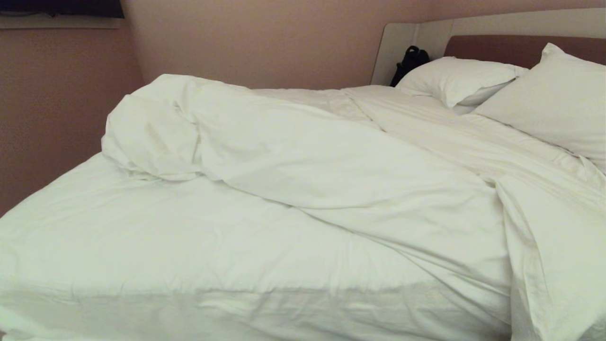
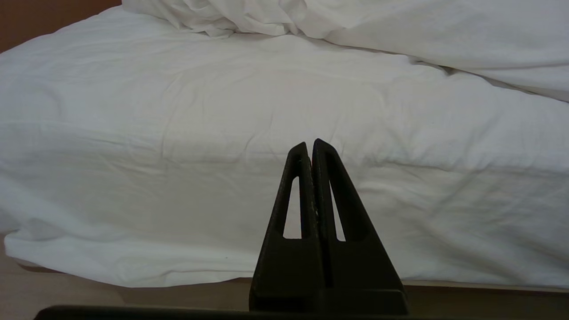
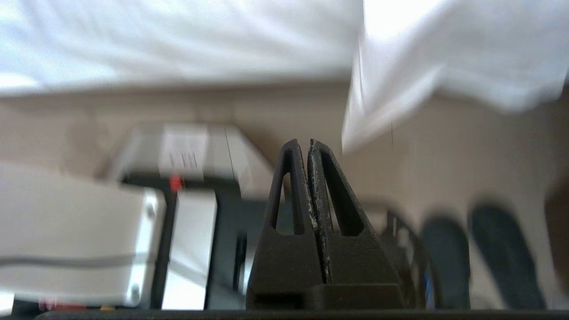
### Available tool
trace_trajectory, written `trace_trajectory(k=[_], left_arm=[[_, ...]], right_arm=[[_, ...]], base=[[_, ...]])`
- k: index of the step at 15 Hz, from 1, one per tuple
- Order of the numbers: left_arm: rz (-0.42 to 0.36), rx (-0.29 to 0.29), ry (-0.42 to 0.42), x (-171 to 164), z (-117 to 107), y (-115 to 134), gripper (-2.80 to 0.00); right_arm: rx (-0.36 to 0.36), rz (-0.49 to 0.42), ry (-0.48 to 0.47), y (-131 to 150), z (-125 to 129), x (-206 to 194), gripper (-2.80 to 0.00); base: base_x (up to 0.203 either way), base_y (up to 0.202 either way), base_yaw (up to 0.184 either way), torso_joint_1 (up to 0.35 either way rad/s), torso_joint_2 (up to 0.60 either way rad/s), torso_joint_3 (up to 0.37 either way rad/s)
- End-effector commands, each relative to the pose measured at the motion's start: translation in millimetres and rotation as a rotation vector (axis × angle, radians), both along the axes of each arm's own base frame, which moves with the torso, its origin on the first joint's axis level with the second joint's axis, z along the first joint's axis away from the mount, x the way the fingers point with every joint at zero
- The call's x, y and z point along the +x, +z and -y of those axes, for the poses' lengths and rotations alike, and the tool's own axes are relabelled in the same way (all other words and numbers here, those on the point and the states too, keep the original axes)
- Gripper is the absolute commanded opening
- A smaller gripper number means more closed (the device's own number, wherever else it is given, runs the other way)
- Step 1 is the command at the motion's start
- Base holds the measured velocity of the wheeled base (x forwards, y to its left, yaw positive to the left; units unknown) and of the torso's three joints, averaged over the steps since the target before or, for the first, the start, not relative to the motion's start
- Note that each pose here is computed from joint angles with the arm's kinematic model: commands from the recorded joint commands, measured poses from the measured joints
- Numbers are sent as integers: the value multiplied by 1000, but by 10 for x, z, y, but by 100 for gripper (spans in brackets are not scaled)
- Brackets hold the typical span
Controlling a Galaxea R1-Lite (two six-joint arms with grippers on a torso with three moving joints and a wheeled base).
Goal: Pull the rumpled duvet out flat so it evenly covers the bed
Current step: Hold the folded corner of the quilt
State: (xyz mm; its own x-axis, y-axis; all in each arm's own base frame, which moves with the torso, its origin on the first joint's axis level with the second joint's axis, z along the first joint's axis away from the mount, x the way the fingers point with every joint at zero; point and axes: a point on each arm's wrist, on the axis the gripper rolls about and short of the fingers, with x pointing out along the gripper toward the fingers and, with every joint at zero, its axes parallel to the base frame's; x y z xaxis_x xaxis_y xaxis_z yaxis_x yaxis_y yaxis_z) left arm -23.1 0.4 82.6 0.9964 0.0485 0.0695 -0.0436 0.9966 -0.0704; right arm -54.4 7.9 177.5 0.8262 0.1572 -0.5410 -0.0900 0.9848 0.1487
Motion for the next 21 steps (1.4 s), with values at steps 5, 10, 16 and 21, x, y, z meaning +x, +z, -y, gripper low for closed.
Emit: trace_trajectory(k=[5, 10, 16, 21], left_arm=[[0, -1, 1, 1, 0, 1, -280], [-1, -1, 1, 1, 0, 1, -280], [-1, -1, 1, 1, 0, 1, -280], [1, -1, 1, 0, 0, 1, -280]], right_arm=[[182, 552, 129, 474, 86, 17, -280], [90, 557, -79, 428, 110, 5, -280], [35, 572, -209, 222, 54, -42, -280], [1, 710, -37, -175, 46, -227, -280]], base=[[0, 0, 0, 0, 0, 0], [0, 0, 0, 0, 0, 0], [0, 0, 0, 0, 0, 0], [0, 0, 0, 0, 0, 0]])
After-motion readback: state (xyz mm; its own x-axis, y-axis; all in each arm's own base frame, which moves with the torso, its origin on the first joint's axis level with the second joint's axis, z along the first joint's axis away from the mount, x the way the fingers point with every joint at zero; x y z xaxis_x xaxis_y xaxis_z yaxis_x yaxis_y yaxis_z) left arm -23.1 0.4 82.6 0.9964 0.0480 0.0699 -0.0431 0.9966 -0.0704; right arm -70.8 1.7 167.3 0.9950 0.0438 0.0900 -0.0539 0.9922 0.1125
